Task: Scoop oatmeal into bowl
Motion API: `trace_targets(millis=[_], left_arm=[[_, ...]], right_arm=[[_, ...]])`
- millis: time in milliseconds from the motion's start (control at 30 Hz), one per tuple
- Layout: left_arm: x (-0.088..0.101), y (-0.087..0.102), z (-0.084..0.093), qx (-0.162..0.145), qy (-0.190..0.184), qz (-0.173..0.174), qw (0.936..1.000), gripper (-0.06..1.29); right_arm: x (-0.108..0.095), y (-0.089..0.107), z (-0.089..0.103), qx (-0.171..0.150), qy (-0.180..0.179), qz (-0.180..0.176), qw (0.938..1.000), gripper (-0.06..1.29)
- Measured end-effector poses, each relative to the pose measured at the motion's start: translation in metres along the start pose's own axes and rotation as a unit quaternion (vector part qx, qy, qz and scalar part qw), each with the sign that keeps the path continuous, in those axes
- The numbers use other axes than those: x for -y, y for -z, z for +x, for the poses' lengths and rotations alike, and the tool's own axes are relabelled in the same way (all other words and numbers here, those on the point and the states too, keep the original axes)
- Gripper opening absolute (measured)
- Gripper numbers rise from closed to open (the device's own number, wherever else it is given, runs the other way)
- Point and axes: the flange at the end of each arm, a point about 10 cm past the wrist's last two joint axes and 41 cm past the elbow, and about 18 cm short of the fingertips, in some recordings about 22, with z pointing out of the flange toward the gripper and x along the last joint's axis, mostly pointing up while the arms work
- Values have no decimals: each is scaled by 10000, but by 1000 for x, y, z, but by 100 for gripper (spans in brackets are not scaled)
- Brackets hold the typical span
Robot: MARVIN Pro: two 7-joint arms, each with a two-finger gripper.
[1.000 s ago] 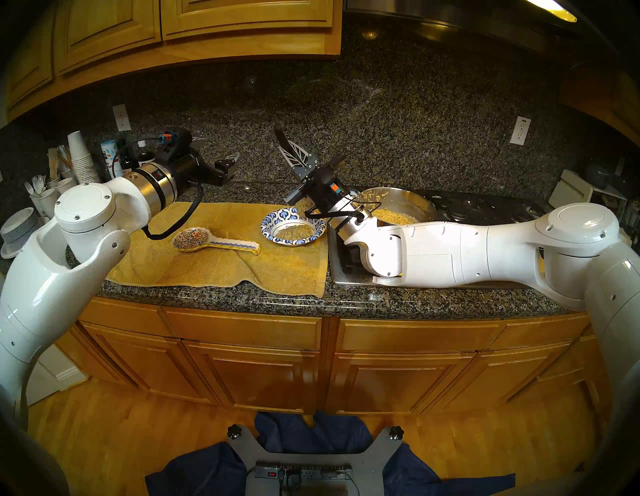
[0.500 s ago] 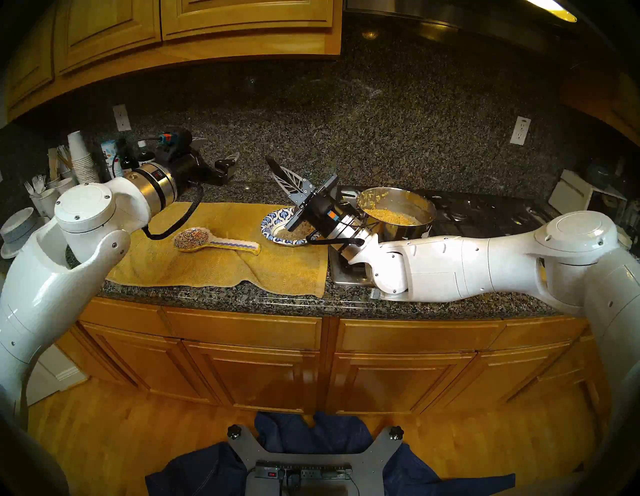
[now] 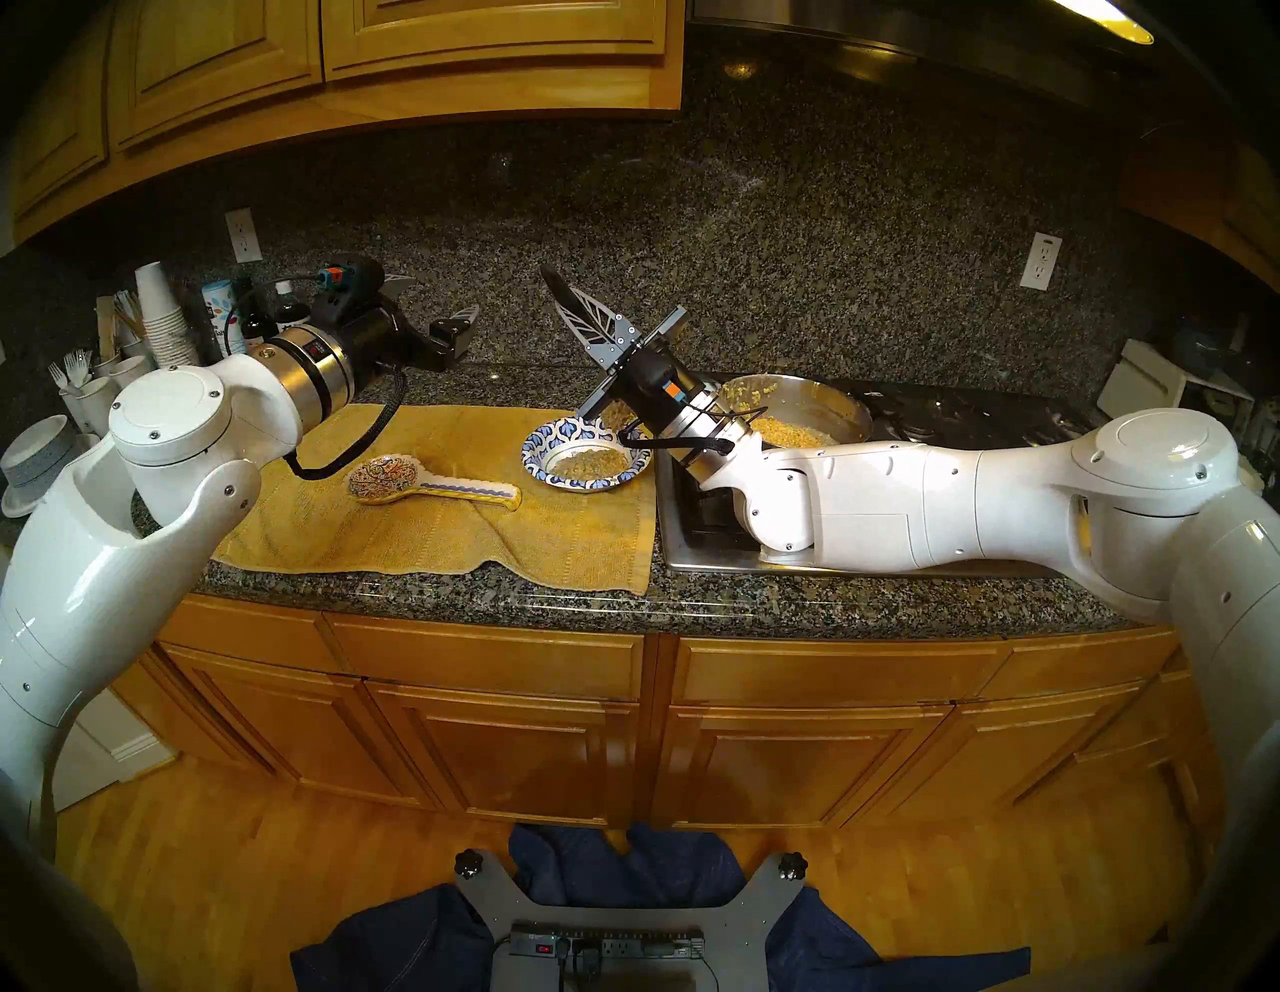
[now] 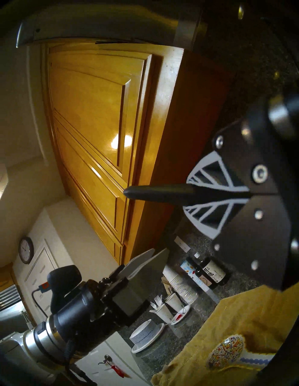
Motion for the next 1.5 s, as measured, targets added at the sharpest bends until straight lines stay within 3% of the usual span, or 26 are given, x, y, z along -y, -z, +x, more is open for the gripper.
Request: trace_targets(millis=[167,467,667,1133,1300,1500], left_arm=[[0,0,0,-2,0,0,10000,123],[0,0,0,-3,1,1,10000,123],[0,0,0,-2,1,1,10000,123],[0,0,0,-1,0,1,10000,123],[0,0,0,-1,0,1,10000,123],[0,0,0,-1,1,1,10000,123]], right_arm=[[16,6,6,-29,-180,98,9998,-4],[51,36,10,143,-420,309,9985,-4],[46,35,9,145,-351,239,9990,-4],[22,7,10,-24,-212,-103,9997,-4],[20,-1,12,10,-420,-394,9983,-4],[21,-12,20,123,-1068,-1024,9889,-4]])
